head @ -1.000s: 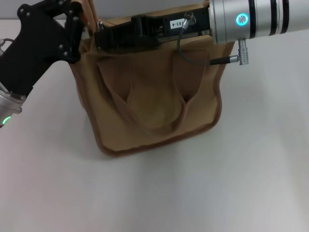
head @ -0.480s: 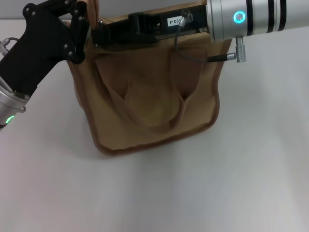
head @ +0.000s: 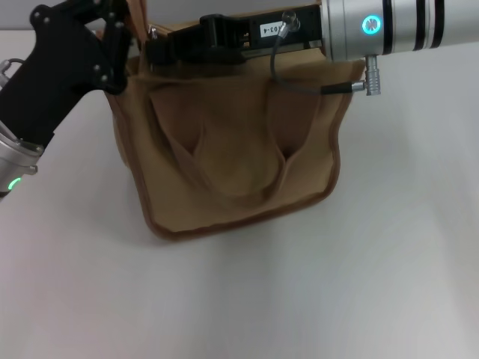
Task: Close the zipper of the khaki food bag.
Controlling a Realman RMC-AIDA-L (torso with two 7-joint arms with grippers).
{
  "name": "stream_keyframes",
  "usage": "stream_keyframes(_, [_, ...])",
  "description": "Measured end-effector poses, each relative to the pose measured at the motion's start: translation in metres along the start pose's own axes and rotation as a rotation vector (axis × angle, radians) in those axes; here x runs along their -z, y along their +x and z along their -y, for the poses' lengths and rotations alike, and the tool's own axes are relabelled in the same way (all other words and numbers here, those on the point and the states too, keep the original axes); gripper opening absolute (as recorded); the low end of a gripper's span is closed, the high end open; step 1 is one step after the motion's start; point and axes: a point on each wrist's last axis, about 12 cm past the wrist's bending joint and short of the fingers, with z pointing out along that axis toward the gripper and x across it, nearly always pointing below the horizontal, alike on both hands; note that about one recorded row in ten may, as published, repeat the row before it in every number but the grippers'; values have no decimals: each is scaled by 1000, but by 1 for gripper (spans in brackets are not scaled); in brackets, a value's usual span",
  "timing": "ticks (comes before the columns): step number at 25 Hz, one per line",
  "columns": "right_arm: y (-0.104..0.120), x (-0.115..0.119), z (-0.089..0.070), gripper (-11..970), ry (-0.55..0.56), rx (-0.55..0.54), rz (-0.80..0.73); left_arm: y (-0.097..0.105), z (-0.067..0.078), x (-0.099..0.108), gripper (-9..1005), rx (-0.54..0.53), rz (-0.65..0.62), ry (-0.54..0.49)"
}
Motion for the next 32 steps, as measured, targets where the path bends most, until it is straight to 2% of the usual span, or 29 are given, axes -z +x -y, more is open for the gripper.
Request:
stream_keyframes(5, [1, 2, 1, 141, 3, 4, 6, -1, -2, 4, 18, -3, 1, -34])
stream_keyframes(14, [2, -2, 1, 149, 10, 33, -17, -2, 0, 5, 19, 6, 13, -15])
stream_keyframes(19, [1, -3, 0, 284, 10, 36, -17, -2, 2, 3, 19, 14, 16, -10])
stream_keyframes(22, [0, -4, 0, 327, 13, 34, -14, -2, 2, 3, 19, 13, 18, -8])
stream_keyframes(27, [-1, -4, 1, 254, 22, 27, -7, -1, 2, 2, 19, 14, 19, -8])
stream_keyframes(32, [0, -4, 2, 113, 25, 26, -11, -1, 2, 2, 19, 14, 21, -9])
